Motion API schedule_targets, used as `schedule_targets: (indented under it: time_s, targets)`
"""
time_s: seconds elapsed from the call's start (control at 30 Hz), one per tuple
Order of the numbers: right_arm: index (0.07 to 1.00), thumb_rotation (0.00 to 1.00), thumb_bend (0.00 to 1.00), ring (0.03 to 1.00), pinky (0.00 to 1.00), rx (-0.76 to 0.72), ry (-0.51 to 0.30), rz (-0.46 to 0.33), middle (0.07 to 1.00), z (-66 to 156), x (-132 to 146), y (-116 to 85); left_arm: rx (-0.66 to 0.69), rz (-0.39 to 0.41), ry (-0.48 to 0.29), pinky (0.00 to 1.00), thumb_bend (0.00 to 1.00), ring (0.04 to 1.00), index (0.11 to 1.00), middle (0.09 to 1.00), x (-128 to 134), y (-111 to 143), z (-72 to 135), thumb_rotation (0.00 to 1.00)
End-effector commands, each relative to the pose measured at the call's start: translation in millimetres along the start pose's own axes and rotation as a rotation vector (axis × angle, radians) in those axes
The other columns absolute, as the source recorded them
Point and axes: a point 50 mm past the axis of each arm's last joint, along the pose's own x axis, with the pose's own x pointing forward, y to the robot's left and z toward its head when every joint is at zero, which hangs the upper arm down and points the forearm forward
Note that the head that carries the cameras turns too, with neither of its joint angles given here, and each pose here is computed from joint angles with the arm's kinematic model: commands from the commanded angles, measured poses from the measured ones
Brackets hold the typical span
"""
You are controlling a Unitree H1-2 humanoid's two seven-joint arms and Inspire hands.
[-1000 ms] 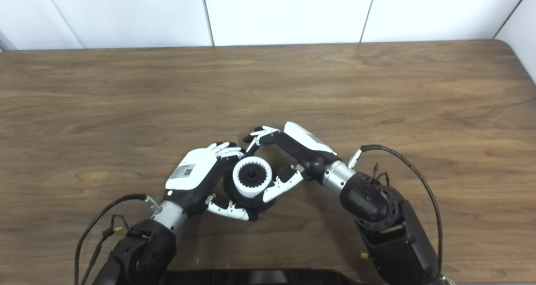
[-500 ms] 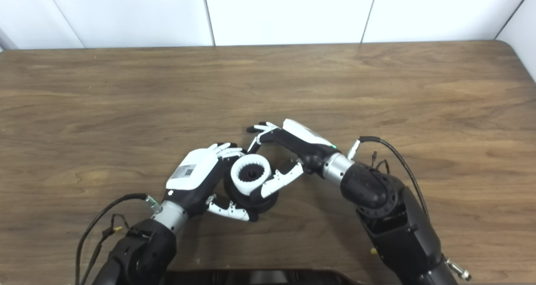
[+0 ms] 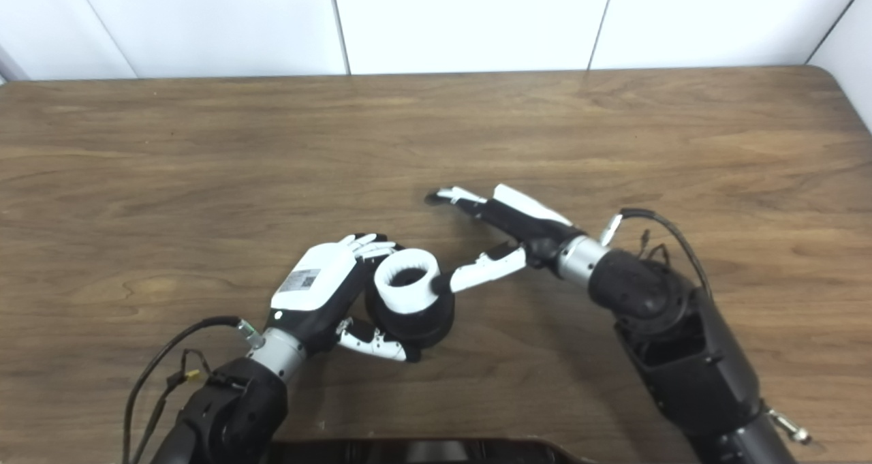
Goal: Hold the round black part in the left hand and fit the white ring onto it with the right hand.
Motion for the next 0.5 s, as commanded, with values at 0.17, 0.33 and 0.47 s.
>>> schedule_targets:
  time_s: [0.17, 0.33, 0.47]
  targets:
    - [1.0, 0.51, 1.0, 1.0, 1.0, -0.093, -0.044, -0.034, 1.0, 15.8, -5.5, -15.8, 0.018, -0.079, 0.017, 0.94, 0.52, 0.915, 0.486, 0.838, -4.0, -11.1, -4.1, 0.06]
    - [0.998, 0.47, 1.0, 1.0, 1.0, -0.117, -0.038, -0.032, 1.0, 16.8, -4.8, -12.7, 0.017, -0.082, 0.021, 0.94, 0.52, 0.923, 0.486, 0.841, -3.9, -11.1, -4.1, 0.06]
    - [0.993, 0.47, 1.0, 1.0, 1.0, -0.122, -0.038, -0.034, 1.0, 17.1, -4.2, -13.5, 0.012, -0.079, 0.02, 0.94, 0.52, 0.924, 0.486, 0.84, -3.2, -11.5, -4.4, 0.06]
